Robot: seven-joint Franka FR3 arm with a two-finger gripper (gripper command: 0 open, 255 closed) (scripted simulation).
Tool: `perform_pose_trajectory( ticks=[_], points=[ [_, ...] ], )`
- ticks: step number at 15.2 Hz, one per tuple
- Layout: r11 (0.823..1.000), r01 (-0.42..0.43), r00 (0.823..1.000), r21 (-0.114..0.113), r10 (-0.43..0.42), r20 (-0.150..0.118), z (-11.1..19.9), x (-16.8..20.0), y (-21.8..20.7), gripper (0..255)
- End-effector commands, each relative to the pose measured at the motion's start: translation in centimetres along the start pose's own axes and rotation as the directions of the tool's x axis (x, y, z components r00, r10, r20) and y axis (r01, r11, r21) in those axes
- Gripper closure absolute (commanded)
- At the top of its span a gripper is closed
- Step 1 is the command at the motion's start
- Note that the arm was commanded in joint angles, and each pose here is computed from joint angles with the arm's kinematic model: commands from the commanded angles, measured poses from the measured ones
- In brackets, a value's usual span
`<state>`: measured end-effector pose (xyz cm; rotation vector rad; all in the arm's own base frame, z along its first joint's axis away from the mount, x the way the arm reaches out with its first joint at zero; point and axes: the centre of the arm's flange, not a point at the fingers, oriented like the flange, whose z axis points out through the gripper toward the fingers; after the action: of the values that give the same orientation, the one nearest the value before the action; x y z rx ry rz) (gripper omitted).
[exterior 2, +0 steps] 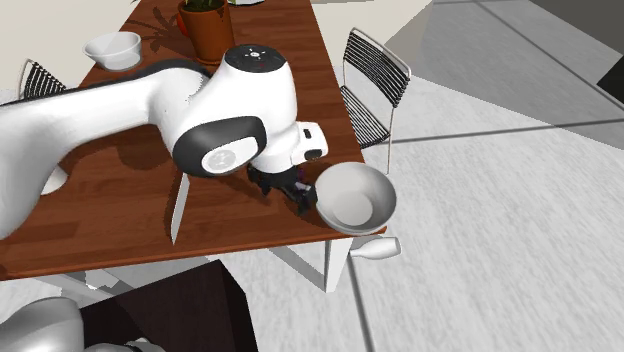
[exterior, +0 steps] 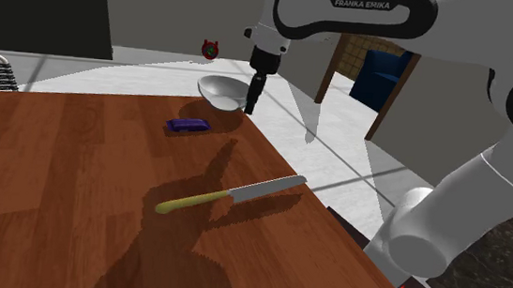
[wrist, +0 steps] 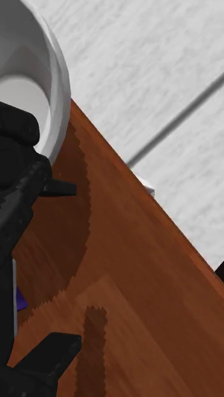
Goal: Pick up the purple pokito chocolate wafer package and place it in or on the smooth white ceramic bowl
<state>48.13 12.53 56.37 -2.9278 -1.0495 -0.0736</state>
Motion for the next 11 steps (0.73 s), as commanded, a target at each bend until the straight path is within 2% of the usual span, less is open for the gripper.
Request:
perform_pose_trajectory(
  ticks=[1, 3, 6, 8, 11],
  points=[
    [0.996, 0.09, 0.996, -0.001, -0.09, 0.007, 0.5, 2.8, -0.5, 0],
    [0.984, 0.176, 0.984, -0.002, -0.176, 0.014, 1.0, 5.3, -1.5, 0],
    [0.953, 0.303, 0.953, -0.002, -0.302, 0.024, 1.9, 8.9, -3.3, 0],
    [0.923, 0.384, 0.923, -0.001, -0.384, 0.031, 2.5, 11.2, -4.7, 0],
    [0.866, 0.501, 0.865, 0.002, -0.5, 0.041, 3.4, 14.3, -7.3, 0]
  ],
)
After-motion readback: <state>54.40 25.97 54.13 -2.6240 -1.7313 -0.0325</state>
